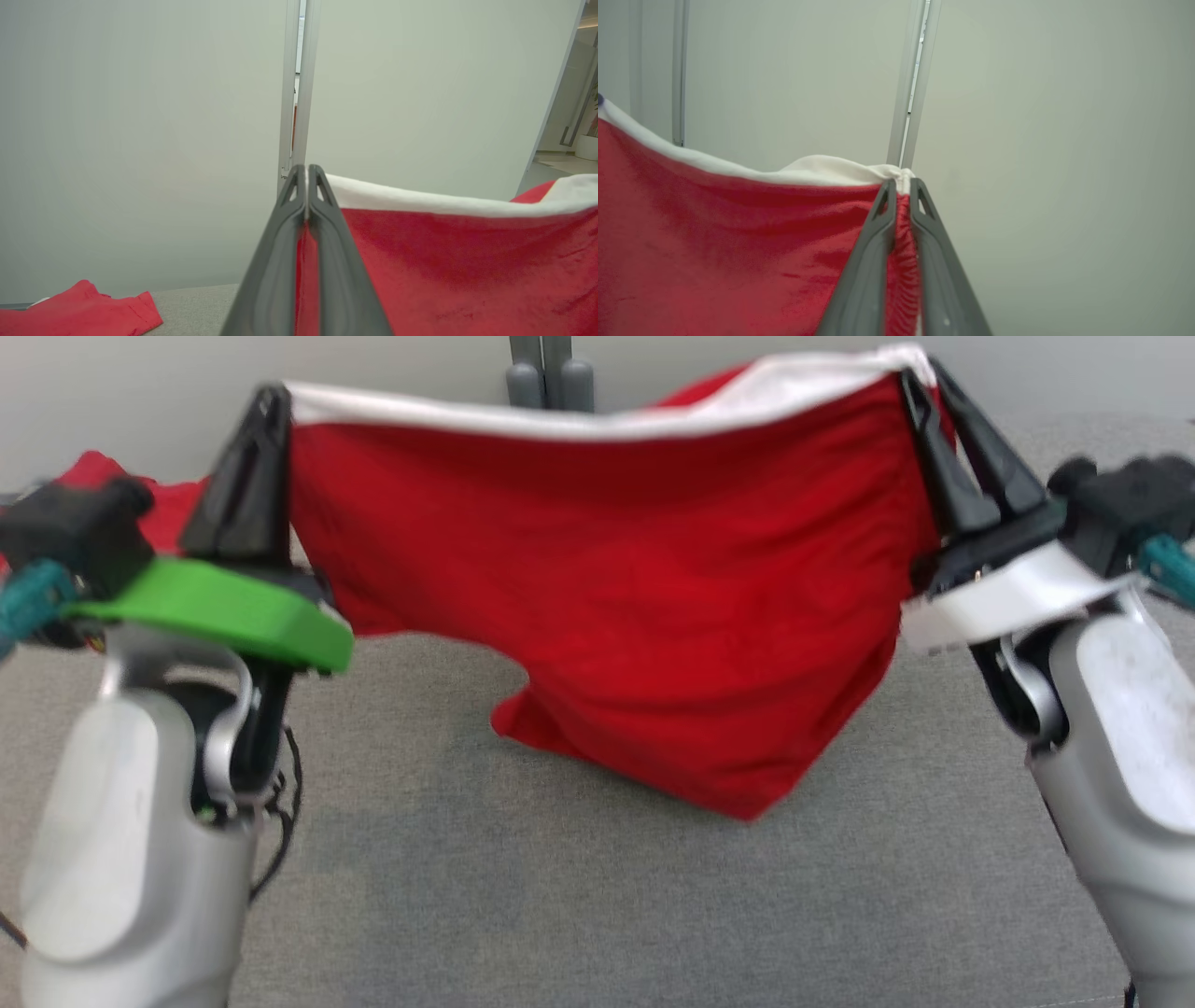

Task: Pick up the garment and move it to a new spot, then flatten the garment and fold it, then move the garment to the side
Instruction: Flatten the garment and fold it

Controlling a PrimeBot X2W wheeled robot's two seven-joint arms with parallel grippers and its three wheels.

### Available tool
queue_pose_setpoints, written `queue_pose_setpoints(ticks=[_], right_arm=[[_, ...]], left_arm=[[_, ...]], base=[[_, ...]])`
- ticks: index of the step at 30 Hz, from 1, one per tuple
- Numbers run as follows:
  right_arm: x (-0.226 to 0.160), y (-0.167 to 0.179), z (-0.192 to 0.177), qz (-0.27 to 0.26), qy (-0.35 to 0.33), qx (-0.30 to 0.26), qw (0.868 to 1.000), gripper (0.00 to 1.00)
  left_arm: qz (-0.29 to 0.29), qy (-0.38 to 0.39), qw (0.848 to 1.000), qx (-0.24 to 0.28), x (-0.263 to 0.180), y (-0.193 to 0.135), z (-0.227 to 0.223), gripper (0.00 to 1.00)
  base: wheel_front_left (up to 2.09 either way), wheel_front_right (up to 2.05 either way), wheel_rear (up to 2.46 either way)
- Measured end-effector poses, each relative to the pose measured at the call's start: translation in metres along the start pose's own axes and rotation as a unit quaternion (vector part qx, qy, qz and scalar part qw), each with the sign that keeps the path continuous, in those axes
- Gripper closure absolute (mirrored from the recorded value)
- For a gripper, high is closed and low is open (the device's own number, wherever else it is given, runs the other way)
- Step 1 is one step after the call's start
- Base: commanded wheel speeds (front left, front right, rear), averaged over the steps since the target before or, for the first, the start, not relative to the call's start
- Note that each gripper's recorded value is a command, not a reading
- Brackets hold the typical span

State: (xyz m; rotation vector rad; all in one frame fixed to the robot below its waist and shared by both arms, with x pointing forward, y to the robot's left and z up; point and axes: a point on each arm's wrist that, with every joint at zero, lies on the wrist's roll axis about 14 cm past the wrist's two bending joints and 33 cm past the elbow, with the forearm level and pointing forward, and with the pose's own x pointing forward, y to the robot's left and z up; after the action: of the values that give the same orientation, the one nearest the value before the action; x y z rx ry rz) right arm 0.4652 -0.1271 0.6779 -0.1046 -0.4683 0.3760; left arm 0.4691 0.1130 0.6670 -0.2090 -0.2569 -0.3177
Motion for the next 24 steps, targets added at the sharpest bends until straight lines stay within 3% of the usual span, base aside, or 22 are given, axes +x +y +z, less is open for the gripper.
queue_pose_setpoints(ticks=[7, 12, 15, 18, 24], right_arm=[[0.089, -0.022, 0.001, -0.002, -0.034, -0.046, 0.998, 1.0], [0.123, -0.044, 0.015, -0.04, -0.073, -0.053, 0.995, 1.0], [0.121, -0.037, -0.025, -0.046, -0.042, -0.034, 0.997, 1.0], [0.099, -0.018, -0.093, -0.034, 0.032, -0.007, 0.999, 1.0], [0.061, -0.005, -0.159, -0.039, 0.099, 0.032, 0.994, 1.0]], left_arm=[[-0.002, -0.089, 0.993, 0.08, 0.087, 0.021, 0.046, 1.0], [-0.009, -0.16, 0.982, 0.097, 0.126, 0.02, 0.066, 1.0], [-0.002, -0.143, 0.987, 0.076, 0.137, 0.029, 0.03, 1.0], [0.009, -0.086, 0.995, 0.058, 0.135, 0.044, -0.032, 1.0], [0.039, -0.018, 0.999, 0.004, 0.108, 0.068, -0.113, 1.0]], base=[[0.0, 0.0, 0.0], [0.0, 0.0, 0.0], [0.0, 0.0, 0.0], [0.0, 0.0, 0.0], [0.0, 0.0, 0.0]])
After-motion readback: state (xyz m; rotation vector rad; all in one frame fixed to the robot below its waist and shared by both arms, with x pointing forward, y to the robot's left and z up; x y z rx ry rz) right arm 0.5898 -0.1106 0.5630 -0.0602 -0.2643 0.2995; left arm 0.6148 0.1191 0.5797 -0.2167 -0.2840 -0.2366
